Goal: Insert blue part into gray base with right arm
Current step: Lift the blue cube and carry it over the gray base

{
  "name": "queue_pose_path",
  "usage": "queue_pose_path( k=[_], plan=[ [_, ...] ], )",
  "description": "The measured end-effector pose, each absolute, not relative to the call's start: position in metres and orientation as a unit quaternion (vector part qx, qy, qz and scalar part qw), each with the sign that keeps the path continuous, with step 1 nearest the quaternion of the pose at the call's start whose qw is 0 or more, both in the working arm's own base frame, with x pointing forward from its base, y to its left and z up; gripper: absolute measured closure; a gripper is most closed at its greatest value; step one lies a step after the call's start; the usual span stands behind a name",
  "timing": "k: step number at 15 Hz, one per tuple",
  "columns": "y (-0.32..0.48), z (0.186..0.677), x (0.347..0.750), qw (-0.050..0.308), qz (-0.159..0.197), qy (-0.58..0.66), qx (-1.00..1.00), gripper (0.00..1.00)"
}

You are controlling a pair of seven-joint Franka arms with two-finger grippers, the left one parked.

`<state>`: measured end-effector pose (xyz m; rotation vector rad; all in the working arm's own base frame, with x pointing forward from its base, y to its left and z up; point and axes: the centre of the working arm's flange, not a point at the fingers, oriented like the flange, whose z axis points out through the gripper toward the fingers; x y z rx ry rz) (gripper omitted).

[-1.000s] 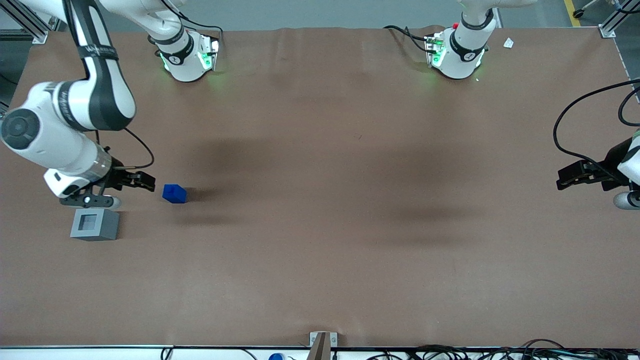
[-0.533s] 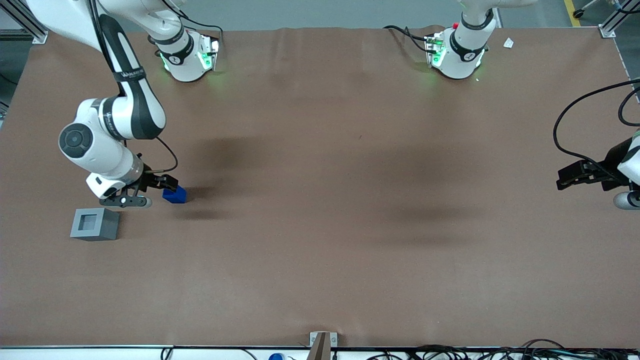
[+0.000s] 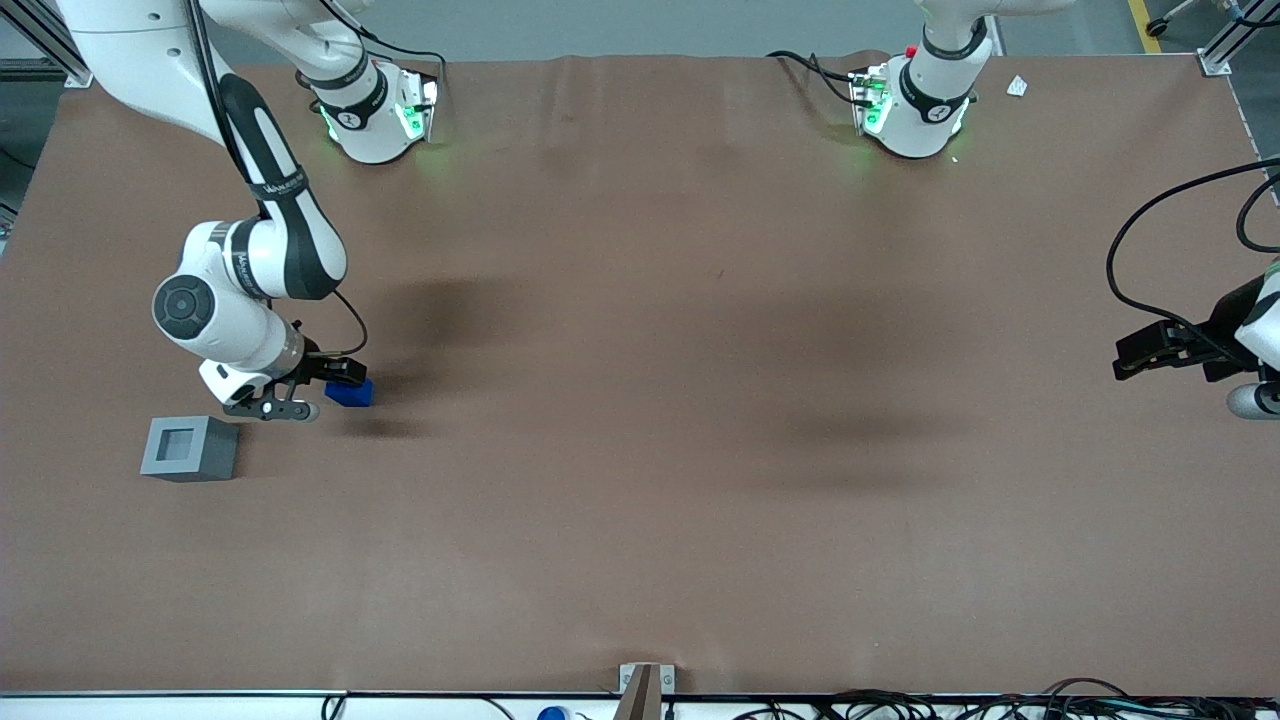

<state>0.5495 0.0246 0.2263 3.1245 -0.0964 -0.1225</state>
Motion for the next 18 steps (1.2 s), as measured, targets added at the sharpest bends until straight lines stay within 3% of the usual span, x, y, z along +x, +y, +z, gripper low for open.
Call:
queue_pose_path(
  k=[1, 6, 9, 13, 16, 18],
  plan=[
    [0.026, 0.225, 0.549, 0.007, -0.04, -0.03, 0.999, 0.12],
    [0.027, 0.226, 0.55, 0.006, -0.042, -0.029, 0.999, 0.4],
    [0.028, 0.227, 0.551, 0.005, -0.04, -0.03, 0.999, 0.49],
    [0.029, 0.236, 0.556, 0.005, -0.053, -0.03, 0.998, 0.49],
    [0.024, 0.282, 0.576, 0.002, -0.088, -0.035, 0.995, 0.49],
    [0.008, 0.322, 0.59, -0.002, -0.094, -0.047, 0.994, 0.49]
  ],
)
